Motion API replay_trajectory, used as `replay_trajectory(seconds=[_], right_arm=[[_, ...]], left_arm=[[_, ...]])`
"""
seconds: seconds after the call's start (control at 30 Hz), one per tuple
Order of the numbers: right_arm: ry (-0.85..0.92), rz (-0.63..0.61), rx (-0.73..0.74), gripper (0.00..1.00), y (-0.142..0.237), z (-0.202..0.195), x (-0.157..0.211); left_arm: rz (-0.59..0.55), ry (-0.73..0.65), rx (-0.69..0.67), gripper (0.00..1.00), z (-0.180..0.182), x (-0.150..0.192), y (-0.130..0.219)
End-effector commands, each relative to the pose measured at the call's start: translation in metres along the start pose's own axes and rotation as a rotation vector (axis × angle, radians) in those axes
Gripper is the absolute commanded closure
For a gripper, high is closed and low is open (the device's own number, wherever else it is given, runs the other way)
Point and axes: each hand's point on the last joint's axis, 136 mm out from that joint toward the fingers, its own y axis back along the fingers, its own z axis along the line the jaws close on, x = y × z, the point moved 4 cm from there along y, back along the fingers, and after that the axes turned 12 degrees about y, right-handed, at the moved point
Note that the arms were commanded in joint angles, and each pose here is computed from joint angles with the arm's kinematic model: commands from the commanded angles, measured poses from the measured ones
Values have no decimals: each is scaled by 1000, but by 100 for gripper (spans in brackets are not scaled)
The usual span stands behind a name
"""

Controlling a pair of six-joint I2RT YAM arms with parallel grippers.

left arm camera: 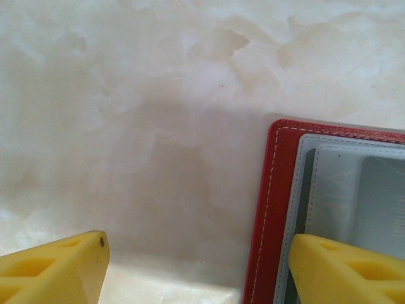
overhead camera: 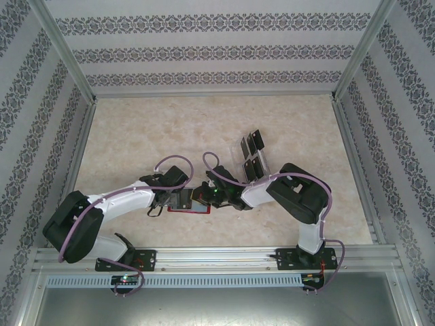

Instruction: Put the credit cards into the card holder

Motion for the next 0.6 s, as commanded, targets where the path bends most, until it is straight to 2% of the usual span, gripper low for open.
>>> replay_trajectory(seconds=[0.0,0.2,0.57], right_arm=[[15,50,47,100,-9,-10,12],[14,52,57,100,-10,-12,13],[23,54,68,100,-9,-12,12]], left_arm=[[1,32,35,22,-3,-1,8],[28,139,69,21,9,-1,3],[60,242,19,19,37,1,-10]])
